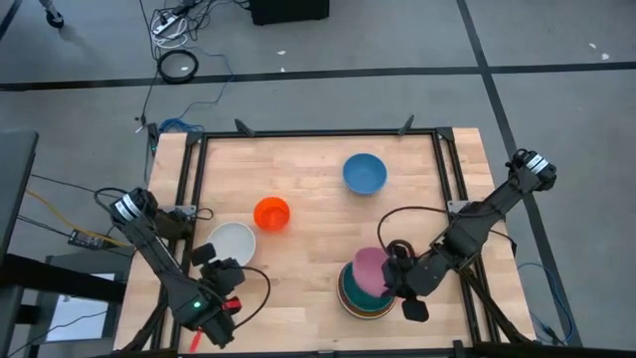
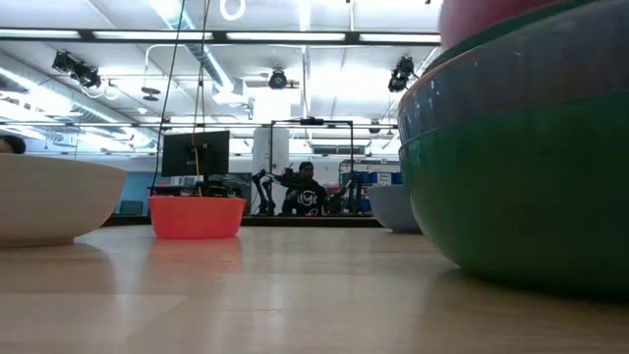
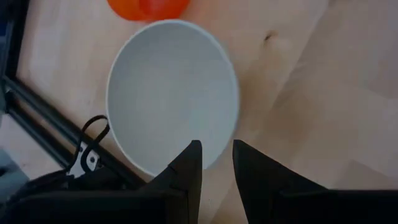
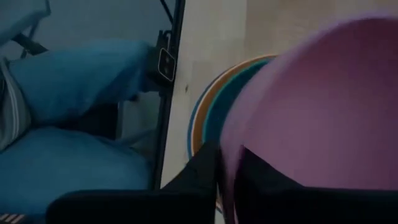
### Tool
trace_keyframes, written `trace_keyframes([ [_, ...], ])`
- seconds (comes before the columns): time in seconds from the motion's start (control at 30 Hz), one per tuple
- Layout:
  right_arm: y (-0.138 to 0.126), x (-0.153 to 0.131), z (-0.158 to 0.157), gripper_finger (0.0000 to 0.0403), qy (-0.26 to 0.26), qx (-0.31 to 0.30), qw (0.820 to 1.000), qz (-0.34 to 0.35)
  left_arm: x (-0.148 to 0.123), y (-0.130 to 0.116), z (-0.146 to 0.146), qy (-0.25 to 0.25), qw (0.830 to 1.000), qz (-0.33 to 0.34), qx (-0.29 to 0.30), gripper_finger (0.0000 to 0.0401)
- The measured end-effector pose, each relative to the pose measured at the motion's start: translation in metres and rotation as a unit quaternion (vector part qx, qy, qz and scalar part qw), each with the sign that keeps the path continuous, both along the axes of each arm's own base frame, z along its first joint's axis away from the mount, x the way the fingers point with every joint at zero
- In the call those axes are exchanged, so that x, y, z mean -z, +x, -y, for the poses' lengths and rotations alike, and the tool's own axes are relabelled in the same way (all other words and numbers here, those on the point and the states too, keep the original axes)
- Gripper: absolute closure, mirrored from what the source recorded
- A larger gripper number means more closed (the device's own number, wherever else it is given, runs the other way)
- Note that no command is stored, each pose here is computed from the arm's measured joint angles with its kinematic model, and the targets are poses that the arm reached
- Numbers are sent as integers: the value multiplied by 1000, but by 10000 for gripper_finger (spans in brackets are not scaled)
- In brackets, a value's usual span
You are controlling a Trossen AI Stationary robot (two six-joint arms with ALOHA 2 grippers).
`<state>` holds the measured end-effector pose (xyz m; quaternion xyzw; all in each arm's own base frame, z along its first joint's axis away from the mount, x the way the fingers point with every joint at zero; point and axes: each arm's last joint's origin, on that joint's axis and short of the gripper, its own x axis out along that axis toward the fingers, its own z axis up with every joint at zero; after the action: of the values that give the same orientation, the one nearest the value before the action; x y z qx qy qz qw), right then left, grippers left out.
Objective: Nest bowls inside each other
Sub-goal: Stack the pink bowl into the dark green bowl, then stack the white bowl into the pink bowl
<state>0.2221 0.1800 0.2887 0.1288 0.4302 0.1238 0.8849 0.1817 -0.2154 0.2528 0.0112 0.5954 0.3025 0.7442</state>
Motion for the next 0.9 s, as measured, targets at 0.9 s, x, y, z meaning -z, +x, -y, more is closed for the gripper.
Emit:
trace_keyframes([
  [0.9, -30, -53, 36, 229, 43, 63, 991, 106, 57, -9, -18, 108, 975, -60, 187, 302],
])
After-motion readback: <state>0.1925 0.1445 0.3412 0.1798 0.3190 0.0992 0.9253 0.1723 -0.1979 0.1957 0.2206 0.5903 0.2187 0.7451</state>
